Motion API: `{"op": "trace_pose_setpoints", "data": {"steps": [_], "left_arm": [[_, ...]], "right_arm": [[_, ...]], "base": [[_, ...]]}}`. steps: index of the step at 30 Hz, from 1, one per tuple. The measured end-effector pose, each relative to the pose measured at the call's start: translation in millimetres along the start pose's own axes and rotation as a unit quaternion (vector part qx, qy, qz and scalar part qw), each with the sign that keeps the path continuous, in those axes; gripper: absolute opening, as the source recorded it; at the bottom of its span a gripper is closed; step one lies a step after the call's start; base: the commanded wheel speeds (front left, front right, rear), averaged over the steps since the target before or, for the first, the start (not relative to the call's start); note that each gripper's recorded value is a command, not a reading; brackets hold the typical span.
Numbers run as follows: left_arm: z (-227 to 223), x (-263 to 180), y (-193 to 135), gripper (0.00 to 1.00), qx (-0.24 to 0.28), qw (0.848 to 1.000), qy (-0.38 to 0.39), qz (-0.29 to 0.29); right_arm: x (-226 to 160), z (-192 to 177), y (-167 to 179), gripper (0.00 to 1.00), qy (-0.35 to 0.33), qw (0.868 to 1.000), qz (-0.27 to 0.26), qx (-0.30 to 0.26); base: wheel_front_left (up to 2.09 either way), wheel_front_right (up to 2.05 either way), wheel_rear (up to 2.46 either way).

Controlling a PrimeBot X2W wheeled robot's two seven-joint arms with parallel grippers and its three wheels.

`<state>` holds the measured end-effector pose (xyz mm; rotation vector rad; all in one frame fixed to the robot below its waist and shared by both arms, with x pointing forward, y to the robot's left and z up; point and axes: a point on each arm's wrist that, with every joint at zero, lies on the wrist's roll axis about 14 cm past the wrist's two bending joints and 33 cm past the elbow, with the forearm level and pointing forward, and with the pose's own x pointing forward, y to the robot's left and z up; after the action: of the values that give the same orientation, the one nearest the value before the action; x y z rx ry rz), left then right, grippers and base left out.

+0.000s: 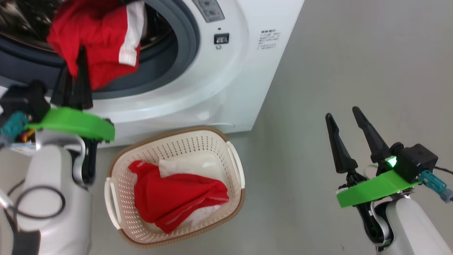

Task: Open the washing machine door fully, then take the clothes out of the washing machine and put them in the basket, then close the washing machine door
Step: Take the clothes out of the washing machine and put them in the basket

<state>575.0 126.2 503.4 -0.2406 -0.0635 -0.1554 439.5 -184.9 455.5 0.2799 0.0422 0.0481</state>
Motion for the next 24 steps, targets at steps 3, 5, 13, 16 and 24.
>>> {"op": "trace_pose_setpoints", "data": {"steps": [3, 5, 13, 16, 24], "left_arm": [[13.7, -16.9, -0.1, 0.00, 0.008, 1.000, -0.017, 0.001], [24.9, -27.4, -3.3, 0.00, 0.011, 0.999, -0.031, -0.002], [59.2, -61.2, -9.3, 0.00, 0.016, 0.997, -0.073, -0.003], [75.4, -73.1, -12.8, 0.00, 0.021, 0.995, -0.094, -0.007], [110.7, -99.1, -25.9, 0.00, 0.033, 0.989, -0.144, -0.023]], "right_arm": [[-6.3, 5.5, 3.8, 1.00, -0.005, 1.000, 0.003, 0.001], [-11.9, 7.8, 5.9, 1.00, -0.007, 1.000, 0.005, 0.002], [-25.0, 18.2, 18.9, 1.00, -0.019, 1.000, 0.021, 0.004], [-26.5, 27.2, 24.4, 1.00, -0.030, 0.999, 0.029, 0.002], [-33.4, 33.7, 33.7, 1.00, -0.039, 0.998, 0.041, 0.003]], "base": [[0.00, 0.00, 0.00], [0.00, 0.00, 0.00], [0.00, 0.00, 0.00], [0.00, 0.00, 0.00], [0.00, 0.00, 0.00]]}}
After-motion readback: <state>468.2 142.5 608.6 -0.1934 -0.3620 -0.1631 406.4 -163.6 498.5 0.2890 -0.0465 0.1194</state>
